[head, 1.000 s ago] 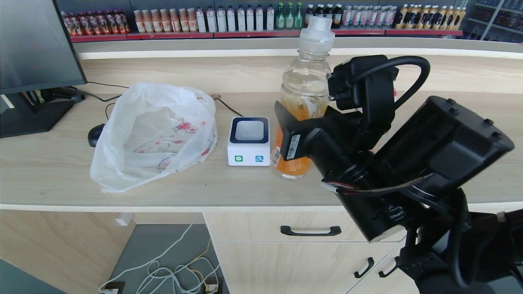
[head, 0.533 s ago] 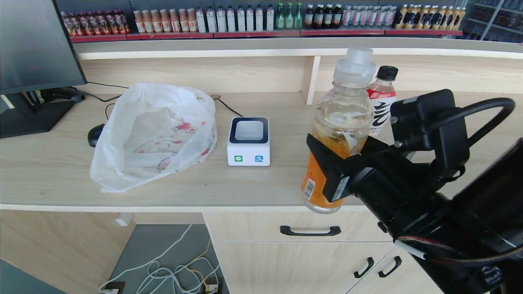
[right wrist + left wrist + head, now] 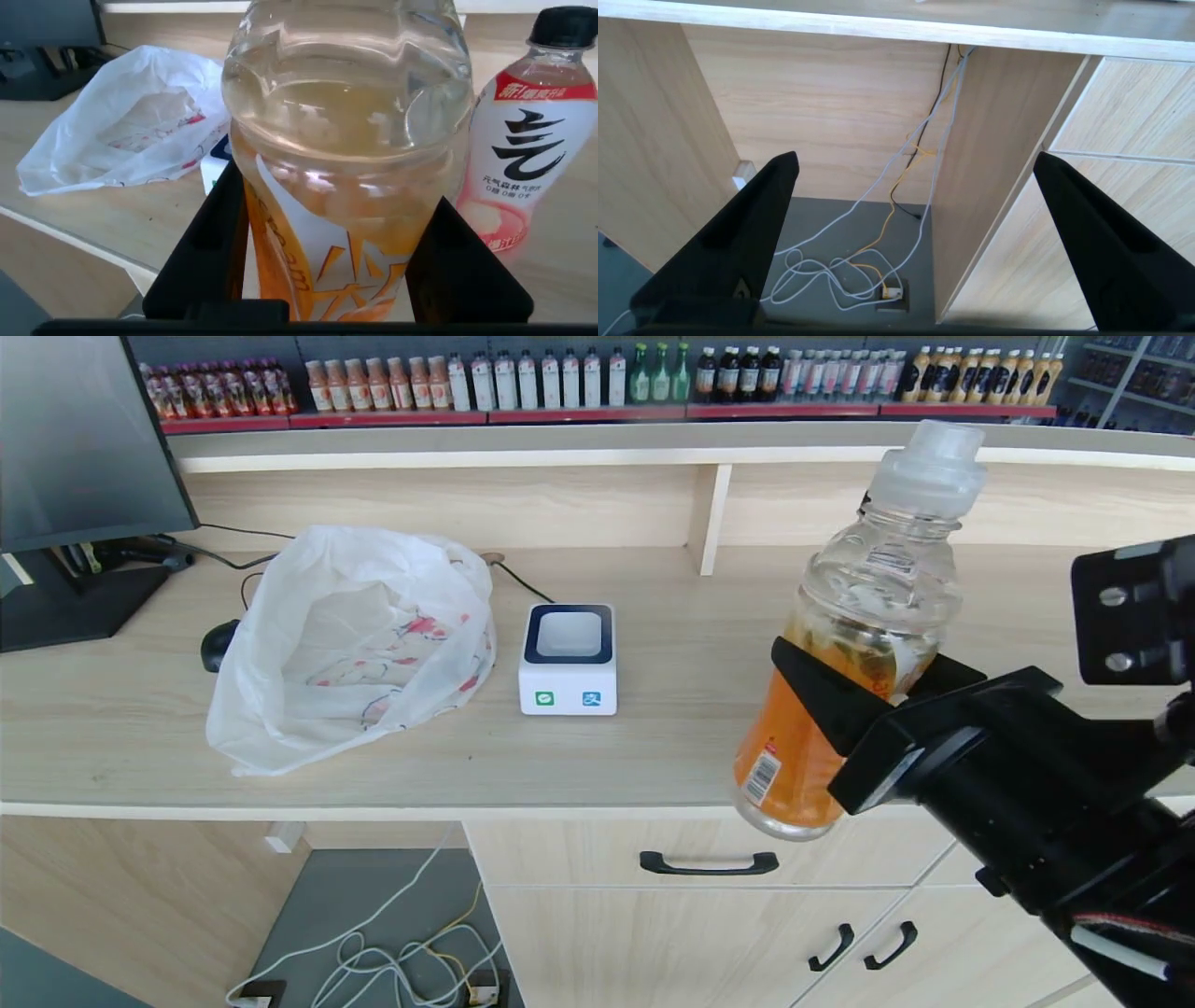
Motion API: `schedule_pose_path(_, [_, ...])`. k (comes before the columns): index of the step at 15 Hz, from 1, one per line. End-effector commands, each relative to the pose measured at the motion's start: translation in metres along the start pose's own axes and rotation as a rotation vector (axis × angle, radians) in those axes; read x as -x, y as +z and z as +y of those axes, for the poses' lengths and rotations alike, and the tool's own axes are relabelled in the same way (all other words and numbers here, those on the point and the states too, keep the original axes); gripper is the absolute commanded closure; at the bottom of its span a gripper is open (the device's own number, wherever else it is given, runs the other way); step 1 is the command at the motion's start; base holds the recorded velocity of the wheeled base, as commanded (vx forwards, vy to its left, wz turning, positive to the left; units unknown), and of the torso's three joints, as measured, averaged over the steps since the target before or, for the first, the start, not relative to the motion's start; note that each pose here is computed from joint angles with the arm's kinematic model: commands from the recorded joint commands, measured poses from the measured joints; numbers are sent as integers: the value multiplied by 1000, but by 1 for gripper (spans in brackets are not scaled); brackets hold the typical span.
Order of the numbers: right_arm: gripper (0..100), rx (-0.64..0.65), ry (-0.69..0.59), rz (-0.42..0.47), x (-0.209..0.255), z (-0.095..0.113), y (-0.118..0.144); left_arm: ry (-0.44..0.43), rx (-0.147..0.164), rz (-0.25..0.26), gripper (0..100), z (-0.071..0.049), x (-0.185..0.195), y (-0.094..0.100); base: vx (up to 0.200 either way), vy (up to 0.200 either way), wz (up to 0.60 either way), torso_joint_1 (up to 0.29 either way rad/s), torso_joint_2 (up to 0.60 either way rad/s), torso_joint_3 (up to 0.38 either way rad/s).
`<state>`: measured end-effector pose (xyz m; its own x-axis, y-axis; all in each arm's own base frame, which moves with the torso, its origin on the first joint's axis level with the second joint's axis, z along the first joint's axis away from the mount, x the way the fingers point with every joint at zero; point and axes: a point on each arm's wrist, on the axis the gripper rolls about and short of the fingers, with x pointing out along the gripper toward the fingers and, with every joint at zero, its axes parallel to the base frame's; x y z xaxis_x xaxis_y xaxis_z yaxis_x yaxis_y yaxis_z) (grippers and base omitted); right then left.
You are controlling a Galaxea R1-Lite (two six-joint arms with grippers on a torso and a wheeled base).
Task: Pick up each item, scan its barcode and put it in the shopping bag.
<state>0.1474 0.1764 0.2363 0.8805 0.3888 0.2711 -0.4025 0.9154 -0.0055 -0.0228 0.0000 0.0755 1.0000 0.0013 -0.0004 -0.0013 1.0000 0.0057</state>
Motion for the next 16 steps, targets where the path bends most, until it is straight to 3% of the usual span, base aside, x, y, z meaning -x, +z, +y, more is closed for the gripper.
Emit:
schedule_pose_path(1, [100,-9,40,-37,-3,-3,8,0,0,0,0,0,0,0,0,0,0,0,0,0])
schedule_pose_path(4, [100,-40,106,-41,-10,-11,4,0,0,0,0,0,0,0,0,0,0,0,0,0])
schedule_pose_path(6, [100,4,183,-60,-22,-42,0,0,0,0,0,0,0,0,0,0,0,0,0,0])
schedule_pose_path(8, [100,-21,279,-43,-25,-55,-6,0,0,0,0,0,0,0,0,0,0,0,0,0])
schedule_pose_path(14, [100,-130,622,-10,-19,-47,-10,0,0,0,0,0,0,0,0,0,0,0,0,0])
schedule_pose_path(16, [100,-134,670,-12,-20,-46,-9,0,0,0,0,0,0,0,0,0,0,0,0,0])
